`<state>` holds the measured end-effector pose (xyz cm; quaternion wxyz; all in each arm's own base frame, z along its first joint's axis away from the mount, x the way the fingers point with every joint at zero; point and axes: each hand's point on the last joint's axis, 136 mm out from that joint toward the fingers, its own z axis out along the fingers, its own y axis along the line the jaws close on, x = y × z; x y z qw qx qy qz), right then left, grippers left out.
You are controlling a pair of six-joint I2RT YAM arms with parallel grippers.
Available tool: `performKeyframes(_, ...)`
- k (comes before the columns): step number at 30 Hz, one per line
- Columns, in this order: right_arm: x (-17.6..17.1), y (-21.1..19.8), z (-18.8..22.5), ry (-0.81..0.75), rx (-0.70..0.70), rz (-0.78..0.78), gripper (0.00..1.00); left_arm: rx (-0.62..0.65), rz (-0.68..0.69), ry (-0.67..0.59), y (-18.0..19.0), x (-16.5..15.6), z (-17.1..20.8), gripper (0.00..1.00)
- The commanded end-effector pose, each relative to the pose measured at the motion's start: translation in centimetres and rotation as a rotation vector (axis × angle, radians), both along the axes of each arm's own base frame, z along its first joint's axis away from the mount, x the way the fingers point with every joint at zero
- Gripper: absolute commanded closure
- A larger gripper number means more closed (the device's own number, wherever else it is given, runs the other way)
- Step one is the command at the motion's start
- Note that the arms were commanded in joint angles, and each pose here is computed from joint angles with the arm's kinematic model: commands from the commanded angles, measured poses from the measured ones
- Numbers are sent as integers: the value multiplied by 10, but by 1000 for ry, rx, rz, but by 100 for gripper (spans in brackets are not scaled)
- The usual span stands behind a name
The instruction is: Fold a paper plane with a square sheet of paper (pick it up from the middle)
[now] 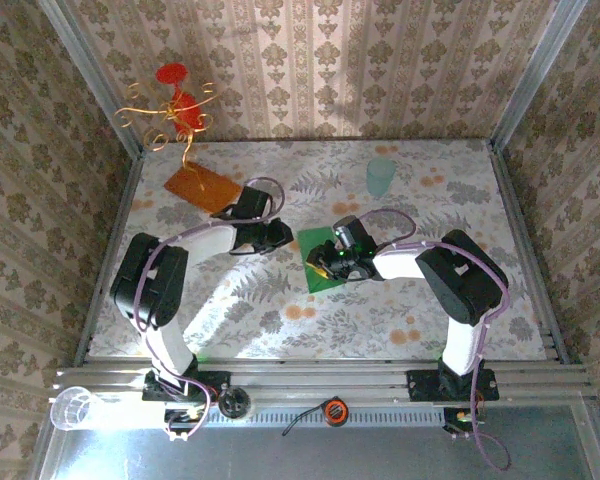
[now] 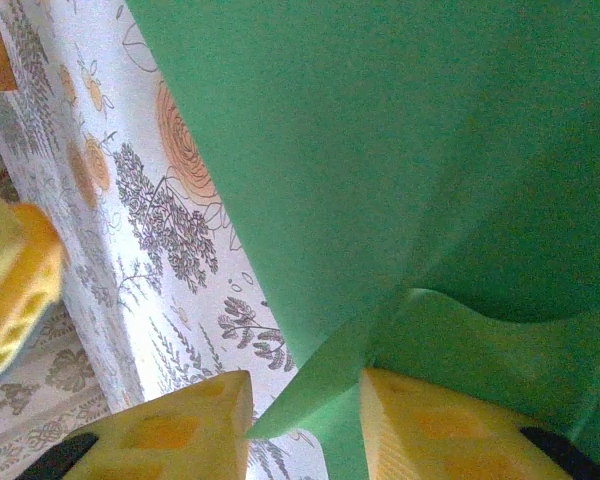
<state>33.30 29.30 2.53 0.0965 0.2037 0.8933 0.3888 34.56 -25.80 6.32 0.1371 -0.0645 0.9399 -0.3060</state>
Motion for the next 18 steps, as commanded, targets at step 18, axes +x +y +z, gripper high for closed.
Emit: performKeyframes(18,-26,-28,-39,109,-140,-6,65,-36,-37,24,-19,-35,-9,85)
